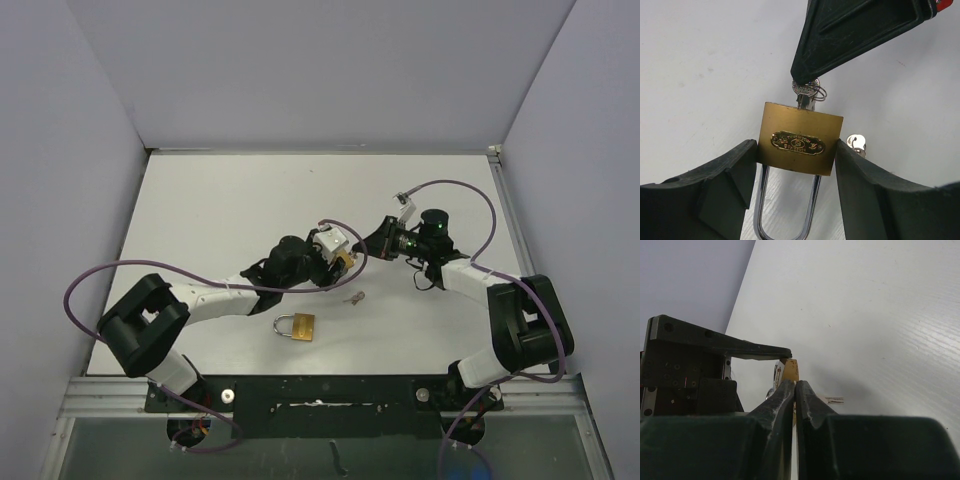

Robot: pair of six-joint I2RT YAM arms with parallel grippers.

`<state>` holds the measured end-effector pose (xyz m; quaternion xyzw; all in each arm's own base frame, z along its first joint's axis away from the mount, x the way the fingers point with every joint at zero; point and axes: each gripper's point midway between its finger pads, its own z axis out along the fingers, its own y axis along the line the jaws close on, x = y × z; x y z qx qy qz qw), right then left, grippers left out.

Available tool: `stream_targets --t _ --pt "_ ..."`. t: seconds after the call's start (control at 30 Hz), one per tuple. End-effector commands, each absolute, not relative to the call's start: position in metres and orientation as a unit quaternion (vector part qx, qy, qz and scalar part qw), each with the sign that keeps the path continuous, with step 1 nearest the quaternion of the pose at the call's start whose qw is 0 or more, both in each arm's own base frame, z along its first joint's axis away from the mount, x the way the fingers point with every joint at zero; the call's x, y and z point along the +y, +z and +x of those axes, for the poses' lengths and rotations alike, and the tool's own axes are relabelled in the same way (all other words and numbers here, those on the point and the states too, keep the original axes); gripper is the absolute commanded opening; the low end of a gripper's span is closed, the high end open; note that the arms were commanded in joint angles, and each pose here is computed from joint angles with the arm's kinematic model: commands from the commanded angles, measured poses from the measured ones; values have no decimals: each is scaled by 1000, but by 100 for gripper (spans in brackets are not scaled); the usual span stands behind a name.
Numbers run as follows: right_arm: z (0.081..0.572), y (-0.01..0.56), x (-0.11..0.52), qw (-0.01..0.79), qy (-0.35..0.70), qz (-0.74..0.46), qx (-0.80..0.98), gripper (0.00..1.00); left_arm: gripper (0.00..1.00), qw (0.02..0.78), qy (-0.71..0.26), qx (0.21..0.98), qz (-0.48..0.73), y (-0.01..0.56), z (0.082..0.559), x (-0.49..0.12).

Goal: Unlock with the key

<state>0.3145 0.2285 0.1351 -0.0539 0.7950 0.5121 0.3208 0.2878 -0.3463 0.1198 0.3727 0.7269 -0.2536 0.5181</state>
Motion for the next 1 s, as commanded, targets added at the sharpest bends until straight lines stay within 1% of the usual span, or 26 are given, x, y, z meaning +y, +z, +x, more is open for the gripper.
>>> stream_targets --t 0.0,0.57,0.73,0.97 --pt "309 142 238 327 522 -84 783 0 0 631 -332 619 329 231 297 -373" --pt "307 142 238 328 527 -88 779 0 0 623 -380 619 288 258 311 -364" --pt "308 143 239 321 530 -77 781 0 0 633 -353 620 299 254 313 -363" --pt "312 142 242 306 538 -65 783 0 0 659 -292 602 342 246 306 -376"
